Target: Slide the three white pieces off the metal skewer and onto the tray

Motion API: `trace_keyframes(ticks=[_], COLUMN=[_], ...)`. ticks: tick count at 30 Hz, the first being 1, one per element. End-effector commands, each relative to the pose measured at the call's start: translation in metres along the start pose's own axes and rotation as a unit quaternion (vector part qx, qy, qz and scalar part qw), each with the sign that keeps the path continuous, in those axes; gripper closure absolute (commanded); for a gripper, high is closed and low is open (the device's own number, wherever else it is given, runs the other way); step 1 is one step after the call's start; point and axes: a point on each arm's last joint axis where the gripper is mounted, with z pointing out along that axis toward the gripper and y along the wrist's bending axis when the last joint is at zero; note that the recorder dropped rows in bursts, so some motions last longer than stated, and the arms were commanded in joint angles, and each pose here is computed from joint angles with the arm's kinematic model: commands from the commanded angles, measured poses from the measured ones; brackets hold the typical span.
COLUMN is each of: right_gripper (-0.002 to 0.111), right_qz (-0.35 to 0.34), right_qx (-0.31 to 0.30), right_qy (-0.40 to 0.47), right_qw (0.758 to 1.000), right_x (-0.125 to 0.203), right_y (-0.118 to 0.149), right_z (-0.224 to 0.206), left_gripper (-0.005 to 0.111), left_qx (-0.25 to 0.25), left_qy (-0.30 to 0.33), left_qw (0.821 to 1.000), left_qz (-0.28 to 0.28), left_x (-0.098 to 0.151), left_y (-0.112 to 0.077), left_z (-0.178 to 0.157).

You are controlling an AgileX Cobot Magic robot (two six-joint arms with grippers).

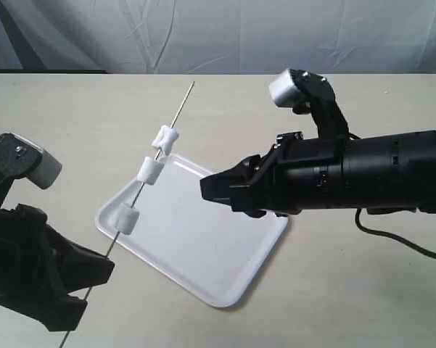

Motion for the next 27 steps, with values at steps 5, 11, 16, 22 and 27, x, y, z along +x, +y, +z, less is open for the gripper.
trace_keyframes(ticks=[5,11,16,22,27], right_gripper=[0.069,0.069,0.069,0.069,0.069], right_qz=[-0.044,-0.046,-0.046,-0.053,-0.058], right_qx=[-0.037,-0.062,-0.076,-0.085,-0.091], right_qy=[-0.03,-0.031,-0.03,-0.037,-0.046], right_qw=[0.998,0.997,0.996,0.994,0.993], right_x=[-0.024,-0.026,-0.025,-0.032,-0.039], right_y=[0.011,0.016,0.018,0.021,0.024], right_z=[0.001,0.001,0.001,0.0,-0.001], left_gripper=[0.107,0.107,0.107,0.107,0.107], left_qx=[0.039,0.058,0.073,0.078,0.084], left_qy=[0.016,-0.003,-0.009,0.001,0.006], left_qw=[0.999,0.997,0.996,0.996,0.996], left_qz=[-0.031,-0.041,-0.045,-0.043,-0.041], left_x=[0.005,0.001,0.0,0.002,0.002], left_y=[-0.007,-0.011,-0.013,-0.014,-0.015], left_z=[0.0,-0.001,-0.001,-0.001,-0.001])
